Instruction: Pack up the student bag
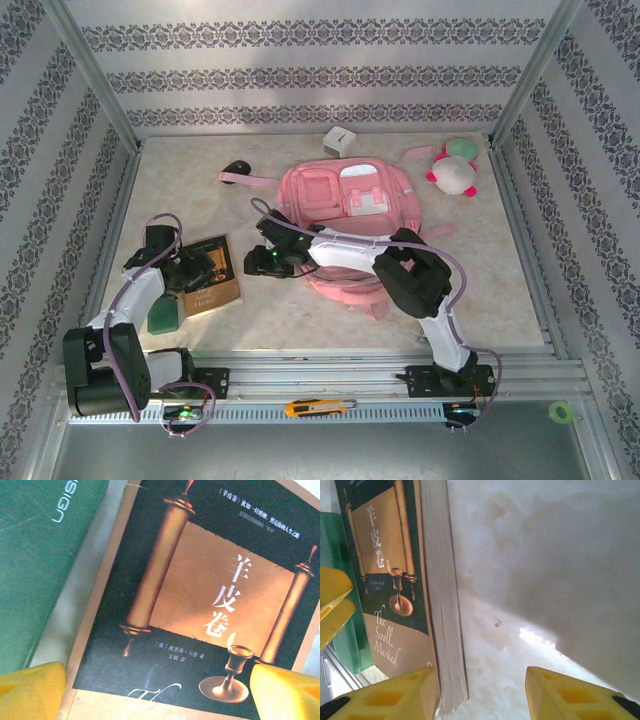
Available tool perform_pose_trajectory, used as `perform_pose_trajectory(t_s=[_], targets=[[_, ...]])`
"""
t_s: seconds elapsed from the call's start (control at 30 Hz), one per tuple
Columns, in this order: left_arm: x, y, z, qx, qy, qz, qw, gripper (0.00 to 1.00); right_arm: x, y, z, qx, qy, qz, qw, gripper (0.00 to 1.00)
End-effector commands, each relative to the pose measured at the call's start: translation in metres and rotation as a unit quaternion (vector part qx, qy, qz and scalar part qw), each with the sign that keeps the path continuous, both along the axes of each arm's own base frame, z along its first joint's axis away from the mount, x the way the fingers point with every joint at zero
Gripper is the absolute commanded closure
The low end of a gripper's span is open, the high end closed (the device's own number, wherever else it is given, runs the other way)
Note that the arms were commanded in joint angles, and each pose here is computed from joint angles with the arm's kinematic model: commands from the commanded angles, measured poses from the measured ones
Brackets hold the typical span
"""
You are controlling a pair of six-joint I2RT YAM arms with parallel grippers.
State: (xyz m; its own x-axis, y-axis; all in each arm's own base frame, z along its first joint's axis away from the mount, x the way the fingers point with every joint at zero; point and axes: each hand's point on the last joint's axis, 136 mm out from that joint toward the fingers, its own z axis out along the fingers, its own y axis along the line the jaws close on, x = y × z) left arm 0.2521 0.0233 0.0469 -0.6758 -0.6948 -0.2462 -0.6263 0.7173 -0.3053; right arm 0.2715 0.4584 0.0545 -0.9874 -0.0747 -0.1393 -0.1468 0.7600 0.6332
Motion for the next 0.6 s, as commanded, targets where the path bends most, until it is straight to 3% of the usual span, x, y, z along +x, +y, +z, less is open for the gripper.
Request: perform_pose_trajectory(t_s=[0.0, 0.3, 0.57], targets=[[0.001, 0.008, 0.006, 0.005, 0.001, 0.023, 1.0, 0.06, -0.001, 0.014, 0.018, 0.016, -0.021, 0.011, 1.0, 0.5], [0.011, -0.003, -0.021, -0.038, 0.025, 0.013, 0.999, 0.08, -0.011, 0.039, 0.005, 0.018, -0.004, 0.028, 0.999, 0.49], [0.01, -0.045, -0.023, -0.098, 0.004, -0.038, 0.994, 0.11, 0.0, 0.014, 0.003, 0.004, -0.009, 0.01, 1.0, 0.49]])
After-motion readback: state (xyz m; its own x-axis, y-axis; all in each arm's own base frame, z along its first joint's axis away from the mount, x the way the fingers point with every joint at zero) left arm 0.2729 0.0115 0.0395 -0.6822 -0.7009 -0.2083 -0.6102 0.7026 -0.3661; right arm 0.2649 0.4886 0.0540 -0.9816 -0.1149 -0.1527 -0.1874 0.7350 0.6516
